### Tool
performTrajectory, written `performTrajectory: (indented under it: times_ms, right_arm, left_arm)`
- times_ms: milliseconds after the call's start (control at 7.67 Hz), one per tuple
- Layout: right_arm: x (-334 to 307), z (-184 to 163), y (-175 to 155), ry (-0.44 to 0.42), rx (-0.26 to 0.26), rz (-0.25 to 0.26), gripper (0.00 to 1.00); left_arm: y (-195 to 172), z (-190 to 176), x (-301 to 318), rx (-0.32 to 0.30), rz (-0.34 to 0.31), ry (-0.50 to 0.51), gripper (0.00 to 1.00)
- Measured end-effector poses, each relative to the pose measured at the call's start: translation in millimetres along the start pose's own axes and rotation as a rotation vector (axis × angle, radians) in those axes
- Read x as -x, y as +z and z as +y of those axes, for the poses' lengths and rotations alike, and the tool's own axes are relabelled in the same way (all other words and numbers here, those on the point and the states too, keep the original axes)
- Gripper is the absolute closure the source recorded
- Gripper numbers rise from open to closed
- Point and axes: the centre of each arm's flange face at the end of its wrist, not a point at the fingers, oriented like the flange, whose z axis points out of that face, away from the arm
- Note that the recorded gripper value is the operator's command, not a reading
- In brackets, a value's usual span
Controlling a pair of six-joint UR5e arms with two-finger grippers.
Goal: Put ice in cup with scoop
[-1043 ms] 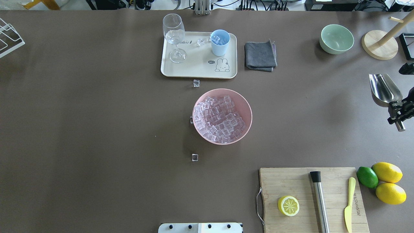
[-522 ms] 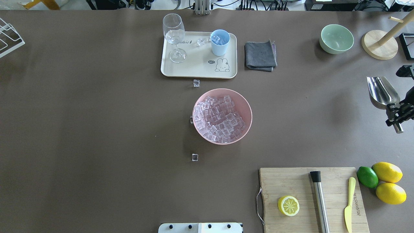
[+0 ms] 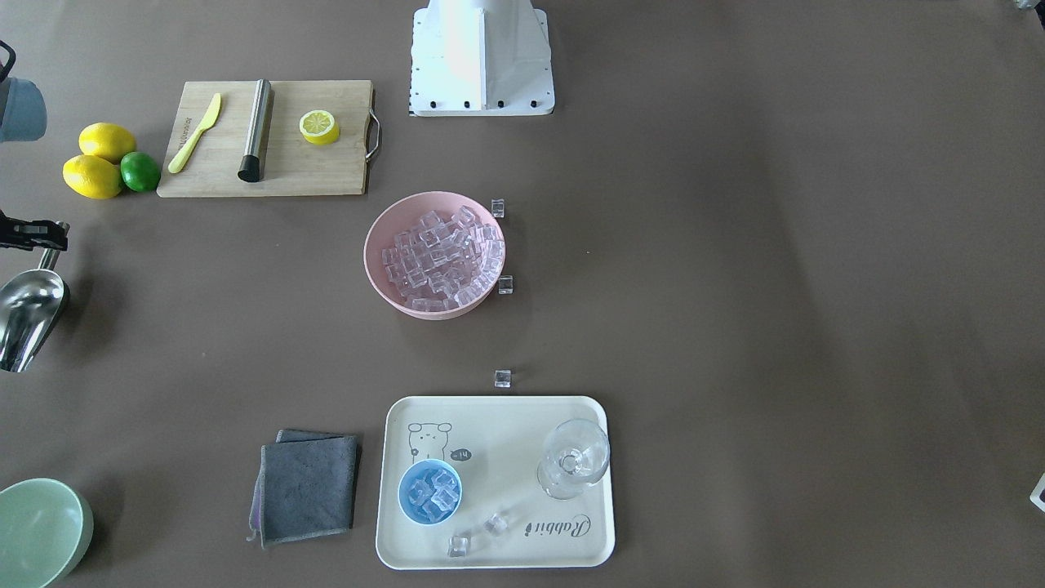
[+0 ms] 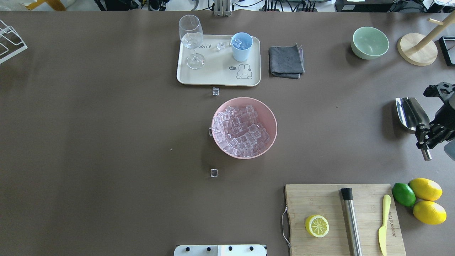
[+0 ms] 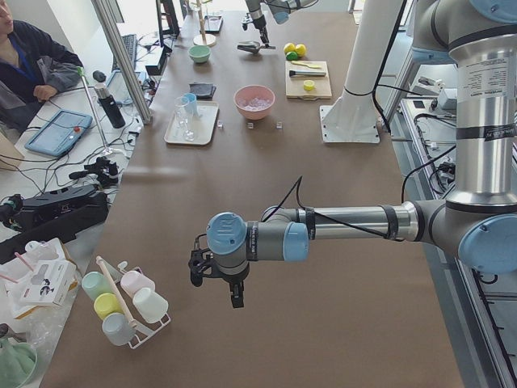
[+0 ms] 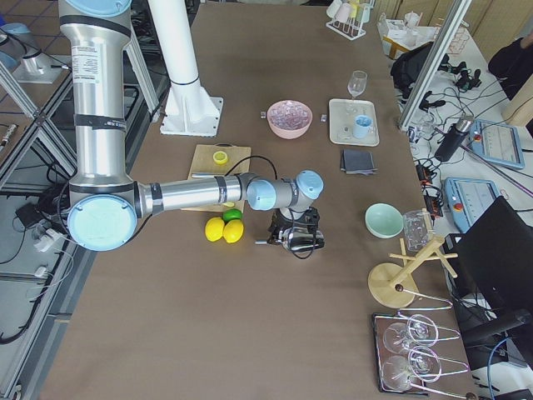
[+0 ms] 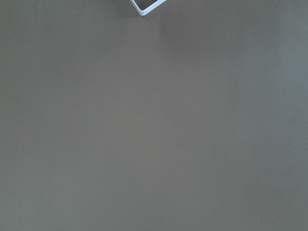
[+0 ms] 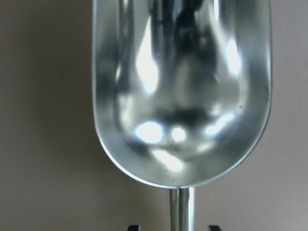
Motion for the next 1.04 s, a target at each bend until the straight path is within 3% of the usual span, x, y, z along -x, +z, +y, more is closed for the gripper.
performTrajectory:
  times_ms: [261, 522, 913, 1043]
  right_arm:
    - [2.4, -1.3, -1.8, -0.004, -0.004, -0.001, 0.00]
    - [13.6, -8.2, -24.2, -0.025, -0.053, -0.003, 0.00]
    - [-16.8, -20.9, -127.7, 0.009, -0.251, 0.001, 0.00]
    - [-38.3, -11.9, -168.7, -0.006, -0.287, 0.007, 0.00]
  left_arm:
    - [0.1, 0.0, -0.2, 0.000, 0.001, 0.000, 0.01]
    - [-0.1, -0.4, -1.0, 0.001, 0.001, 0.001, 0.01]
    - [0.0, -0.7, -2.5, 0.001, 0.003, 0.002, 0.01]
    - [0.2, -0.8, -2.6, 0.001, 0.003, 0.003, 0.01]
